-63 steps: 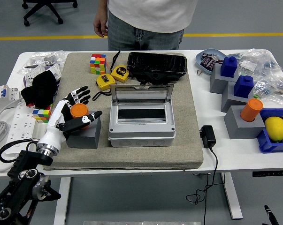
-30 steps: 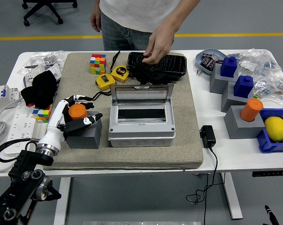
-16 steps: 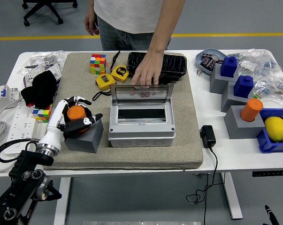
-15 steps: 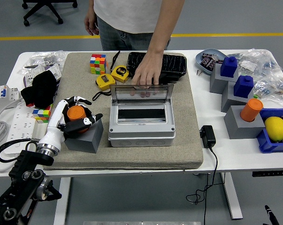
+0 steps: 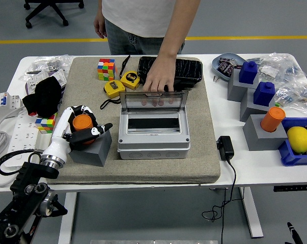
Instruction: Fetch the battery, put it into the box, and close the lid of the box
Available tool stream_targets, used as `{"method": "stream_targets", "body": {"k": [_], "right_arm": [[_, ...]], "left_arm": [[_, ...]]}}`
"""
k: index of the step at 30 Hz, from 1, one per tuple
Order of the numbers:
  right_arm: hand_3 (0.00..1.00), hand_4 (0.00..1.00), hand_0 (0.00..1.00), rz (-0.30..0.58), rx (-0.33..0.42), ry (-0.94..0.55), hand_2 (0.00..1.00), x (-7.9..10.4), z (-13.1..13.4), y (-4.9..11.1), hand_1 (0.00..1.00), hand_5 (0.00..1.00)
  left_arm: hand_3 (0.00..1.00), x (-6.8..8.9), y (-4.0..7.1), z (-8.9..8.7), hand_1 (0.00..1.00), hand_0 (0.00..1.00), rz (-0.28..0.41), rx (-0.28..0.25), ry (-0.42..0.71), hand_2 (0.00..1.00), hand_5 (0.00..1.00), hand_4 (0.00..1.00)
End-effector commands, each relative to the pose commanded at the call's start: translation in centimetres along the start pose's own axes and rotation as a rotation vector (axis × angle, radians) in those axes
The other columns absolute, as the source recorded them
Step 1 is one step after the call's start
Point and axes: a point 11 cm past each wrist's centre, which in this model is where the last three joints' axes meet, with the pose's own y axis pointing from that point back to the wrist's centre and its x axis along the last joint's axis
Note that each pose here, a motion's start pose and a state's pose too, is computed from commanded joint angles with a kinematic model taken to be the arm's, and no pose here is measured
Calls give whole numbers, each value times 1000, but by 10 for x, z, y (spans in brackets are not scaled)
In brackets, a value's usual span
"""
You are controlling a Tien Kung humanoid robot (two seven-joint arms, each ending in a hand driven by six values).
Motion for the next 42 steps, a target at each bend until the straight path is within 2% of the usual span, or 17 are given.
{"method": "stream_targets", "body": {"k": [16, 17, 22, 23, 28, 29, 30, 34, 35, 42], "right_arm": [[778, 998, 810, -1, -1, 1, 727, 0, 0, 0, 722, 998], [778, 998, 810, -1, -1, 1, 728, 0, 0, 0, 721, 998], [778, 998, 810, 1, -1, 3, 728, 0, 0, 0, 721, 998], [778, 998, 810, 1, -2, 4, 728, 0, 0, 0, 721, 998], [778, 998, 810, 0, -2, 6, 728, 0, 0, 0, 721, 998], [778, 998, 810, 0, -3, 6, 727, 0, 0, 0, 722, 998], [778, 998, 810, 0, -3, 6, 727, 0, 0, 0, 722, 998], [778, 998, 810, 2, -3, 7, 727, 1, 0, 0, 722, 998], [778, 998, 810, 2, -4, 7, 726, 1, 0, 0, 721, 998], [778, 998, 811, 2, -3, 6, 726, 1, 0, 0, 722, 998]], "left_arm": [[106, 5, -3, 7, 88, 165, 39, -38, 30, 102, 2, 998], [66, 5, -3, 8, 55, 136, 44, -43, 37, 70, 24, 998], [66, 9, -4, 11, 55, 136, 67, -61, 64, 70, 24, 998], [48, 10, -4, 12, 36, 116, 73, -64, 69, 51, 78, 998], [48, 15, -5, 15, 36, 116, 108, -82, 90, 51, 78, 998], [22, 16, -5, 17, 2, 90, 116, -87, 93, 29, 205, 998], [22, 18, -5, 18, 2, 90, 125, -93, 93, 29, 205, 998], [22, 20, -5, 29, 2, 90, 149, -132, 41, 29, 205, 998], [10, 19, -5, 33, 2, 74, 151, -146, 29, 17, 261, 998], [2, 18, -6, 55, 2, 59, 179, -222, -74, 6, 289, 998]]}}
